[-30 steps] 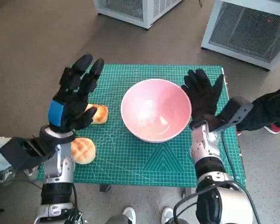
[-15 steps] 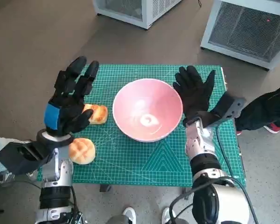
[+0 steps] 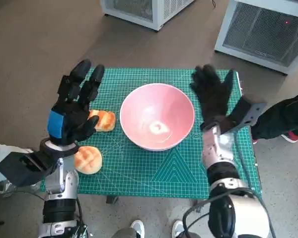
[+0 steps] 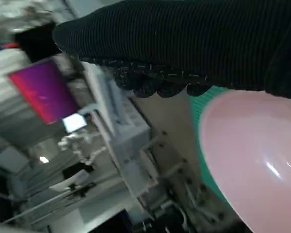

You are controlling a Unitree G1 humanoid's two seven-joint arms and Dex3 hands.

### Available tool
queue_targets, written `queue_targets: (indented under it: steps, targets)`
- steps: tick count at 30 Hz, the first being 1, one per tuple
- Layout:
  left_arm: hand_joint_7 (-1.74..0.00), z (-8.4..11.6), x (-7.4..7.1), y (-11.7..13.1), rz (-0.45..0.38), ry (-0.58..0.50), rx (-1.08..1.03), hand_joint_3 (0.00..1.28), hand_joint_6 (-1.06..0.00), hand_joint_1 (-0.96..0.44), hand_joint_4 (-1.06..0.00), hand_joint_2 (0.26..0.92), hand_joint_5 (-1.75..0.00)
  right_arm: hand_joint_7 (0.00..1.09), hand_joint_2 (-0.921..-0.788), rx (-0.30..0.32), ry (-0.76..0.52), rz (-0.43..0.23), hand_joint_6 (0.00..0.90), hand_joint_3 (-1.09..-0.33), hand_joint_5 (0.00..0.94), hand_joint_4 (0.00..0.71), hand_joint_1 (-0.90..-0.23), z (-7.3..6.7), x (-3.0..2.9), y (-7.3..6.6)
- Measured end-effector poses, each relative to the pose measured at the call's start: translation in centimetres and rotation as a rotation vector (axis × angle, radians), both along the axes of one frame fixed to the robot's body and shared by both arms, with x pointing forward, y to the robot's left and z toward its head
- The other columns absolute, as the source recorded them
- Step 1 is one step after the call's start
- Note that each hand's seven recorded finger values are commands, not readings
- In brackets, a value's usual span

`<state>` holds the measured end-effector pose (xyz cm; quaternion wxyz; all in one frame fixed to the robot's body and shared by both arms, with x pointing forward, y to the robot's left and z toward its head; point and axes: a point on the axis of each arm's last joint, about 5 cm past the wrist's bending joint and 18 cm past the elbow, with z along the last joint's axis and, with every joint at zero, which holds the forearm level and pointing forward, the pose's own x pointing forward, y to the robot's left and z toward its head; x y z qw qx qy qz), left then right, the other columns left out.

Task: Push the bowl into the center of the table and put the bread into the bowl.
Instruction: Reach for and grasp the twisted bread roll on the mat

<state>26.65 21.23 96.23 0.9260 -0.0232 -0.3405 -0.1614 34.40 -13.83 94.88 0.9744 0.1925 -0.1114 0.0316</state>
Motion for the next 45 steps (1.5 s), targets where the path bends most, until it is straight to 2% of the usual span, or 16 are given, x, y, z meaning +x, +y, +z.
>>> queue_targets:
  steps: [6,13,19,28,33,37,45]
  targets:
    - [-0.40,0.1,0.2,-0.4,-0.007,0.002,0.006,0.34,-0.04,-0.66,-0.21,0.921,0.00,0.21,-0.921,-0.098,-0.211,0.025,0.258,-0.823,0.007,0.229,-0.738,1.0,-0.25,-0.9]
    - [-0.39,1.0,0.9,-1.1,-0.032,-0.015,0.034,0.34,-0.03,-0.67,-0.20,0.921,0.00,0.23,-0.921,-0.237,-0.456,0.046,0.266,-0.848,0.005,0.230,-0.739,1.7,-1.19,-2.1]
    - [-0.39,2.0,1.8,-1.7,-0.067,-0.037,0.046,0.34,-0.04,-0.67,-0.20,0.921,0.00,0.25,-0.921,-0.307,-0.599,0.036,0.275,-0.844,0.010,0.242,-0.735,2.6,-1.84,-2.6]
    - [-0.43,3.7,2.9,-2.6,-0.129,-0.069,0.061,0.33,-0.04,-0.67,-0.20,0.921,0.00,0.30,-0.921,-0.295,-0.713,0.025,0.315,-0.710,0.019,0.277,-0.784,3.7,-3.12,-3.3]
    - [-0.49,4.6,3.3,-2.9,-0.155,-0.099,0.076,0.33,-0.01,-0.67,-0.20,0.921,0.00,0.30,-0.921,-0.303,-0.750,0.040,0.306,-0.697,0.020,0.284,-0.779,4.0,-3.95,-3.2]
    - [-0.50,5.1,3.6,-3.1,-0.168,-0.112,0.085,0.33,0.00,-0.68,-0.20,0.921,0.00,0.30,-0.921,-0.311,-0.772,0.047,0.299,-0.695,0.019,0.287,-0.775,4.2,-4.38,-3.2]
    - [-0.50,5.9,4.1,-2.7,-0.160,-0.148,0.101,0.32,0.00,-0.69,-0.20,0.921,0.00,0.31,-0.921,-0.327,-0.787,0.046,0.284,-0.712,0.013,0.285,-0.774,4.4,-4.74,-3.2]
